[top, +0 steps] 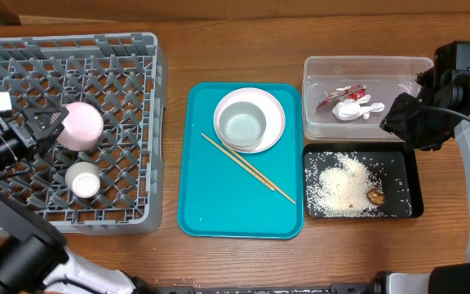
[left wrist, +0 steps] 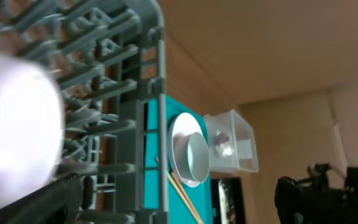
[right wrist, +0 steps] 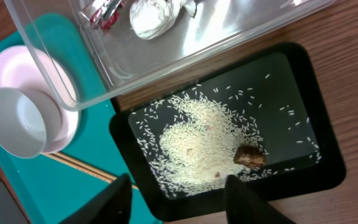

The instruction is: Sort waste into correct bins and load items into the dishwasher

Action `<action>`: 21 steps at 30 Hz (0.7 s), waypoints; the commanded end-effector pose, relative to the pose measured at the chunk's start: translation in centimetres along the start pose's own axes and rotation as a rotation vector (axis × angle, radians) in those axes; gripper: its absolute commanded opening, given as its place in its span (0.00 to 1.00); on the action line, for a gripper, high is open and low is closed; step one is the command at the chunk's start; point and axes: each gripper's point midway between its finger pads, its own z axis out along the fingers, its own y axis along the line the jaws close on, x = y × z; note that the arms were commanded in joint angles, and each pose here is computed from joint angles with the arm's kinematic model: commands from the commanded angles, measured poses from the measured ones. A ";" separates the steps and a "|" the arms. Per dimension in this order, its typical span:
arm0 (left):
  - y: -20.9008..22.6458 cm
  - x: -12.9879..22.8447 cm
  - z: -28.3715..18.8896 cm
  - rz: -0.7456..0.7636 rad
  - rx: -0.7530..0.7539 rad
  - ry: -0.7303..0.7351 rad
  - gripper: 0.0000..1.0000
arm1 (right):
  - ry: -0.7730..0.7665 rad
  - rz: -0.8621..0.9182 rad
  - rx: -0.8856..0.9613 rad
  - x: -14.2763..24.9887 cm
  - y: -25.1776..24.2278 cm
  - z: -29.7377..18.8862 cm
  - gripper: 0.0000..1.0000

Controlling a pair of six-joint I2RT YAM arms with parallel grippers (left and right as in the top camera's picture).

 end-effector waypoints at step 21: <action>-14.0 18.6 27.2 0.874 -0.443 0.563 1.00 | -0.006 -0.007 0.007 0.1 -0.1 -0.5 0.73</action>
